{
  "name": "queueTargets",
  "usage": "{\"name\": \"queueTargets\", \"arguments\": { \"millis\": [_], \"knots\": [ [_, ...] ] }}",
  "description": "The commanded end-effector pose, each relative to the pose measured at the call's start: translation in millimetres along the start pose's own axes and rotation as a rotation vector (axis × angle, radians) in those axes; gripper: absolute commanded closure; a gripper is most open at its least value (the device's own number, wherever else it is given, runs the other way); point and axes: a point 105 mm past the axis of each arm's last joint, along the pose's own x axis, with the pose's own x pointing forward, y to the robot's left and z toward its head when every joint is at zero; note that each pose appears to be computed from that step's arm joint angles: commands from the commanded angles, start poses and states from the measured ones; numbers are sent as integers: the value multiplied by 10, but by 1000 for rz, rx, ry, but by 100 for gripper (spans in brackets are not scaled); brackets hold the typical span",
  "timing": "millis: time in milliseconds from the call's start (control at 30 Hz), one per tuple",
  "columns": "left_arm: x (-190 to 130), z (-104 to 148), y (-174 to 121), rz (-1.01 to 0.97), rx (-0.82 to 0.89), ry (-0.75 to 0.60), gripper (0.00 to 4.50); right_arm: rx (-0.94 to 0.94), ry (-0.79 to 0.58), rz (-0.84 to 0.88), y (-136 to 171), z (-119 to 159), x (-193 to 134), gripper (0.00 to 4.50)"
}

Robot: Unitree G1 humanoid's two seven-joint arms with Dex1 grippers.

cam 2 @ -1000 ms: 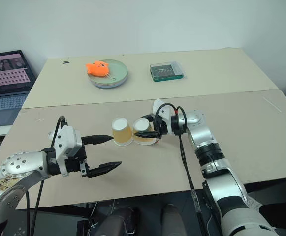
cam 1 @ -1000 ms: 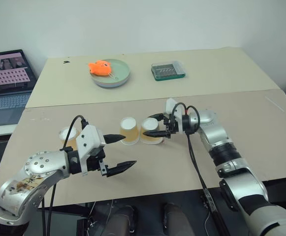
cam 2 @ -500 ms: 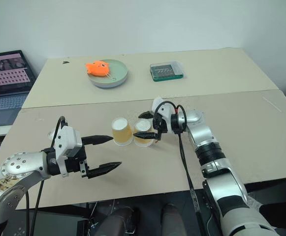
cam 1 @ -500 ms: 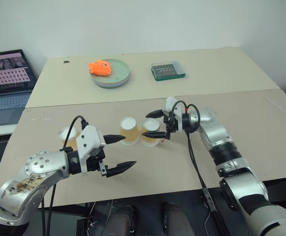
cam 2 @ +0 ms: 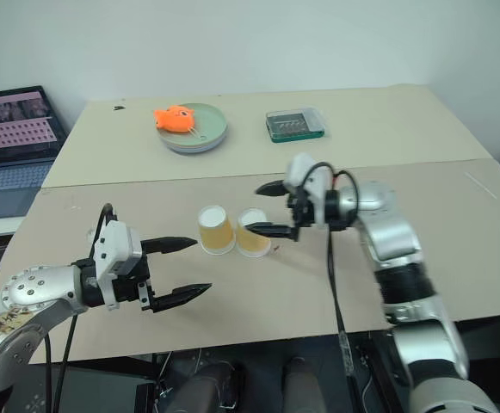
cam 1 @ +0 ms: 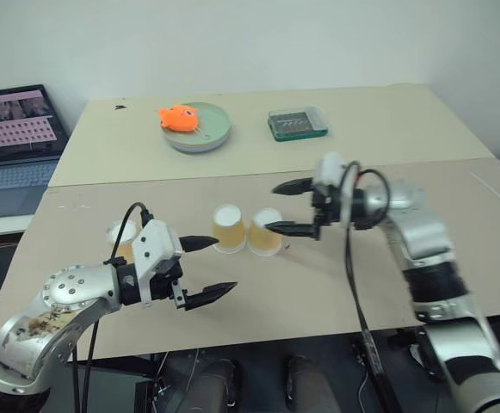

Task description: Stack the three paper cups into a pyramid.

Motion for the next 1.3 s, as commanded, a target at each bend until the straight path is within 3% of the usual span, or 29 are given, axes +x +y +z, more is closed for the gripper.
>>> {"name": "queueTargets", "arguments": {
  "millis": [33, 133, 267, 367, 600, 767, 1033, 1300],
  "knots": [
    [-103, 185, 181, 164, 46, -67, 0, -28, 53, -89, -113, 38, -419, 6],
    [-176, 320, 266, 255, 78, -97, 0, -23, 92, -83, -56, 5, -552, 6],
    [-347, 820, 470, 461, 54, -284, 0, -3, 76, 33, 250, 80, -596, 6],
    [-385, 841, 487, 599, 34, -301, 0, -11, 53, 96, 388, 140, -566, 6],
    [-445, 419, 396, 858, -98, -185, 0, -40, 39, 136, 398, 196, -486, 6],
    [-661, 130, 362, 1018, -53, -68, 0, -47, 47, 138, 352, 157, -441, 6],
    [-840, -71, 370, 1112, -60, -19, 0, -52, 38, 140, 343, 148, -405, 6],
    [-846, -430, 480, 1119, -215, -29, 0, -68, 21, 127, 356, 224, -408, 6]
  ]
}}
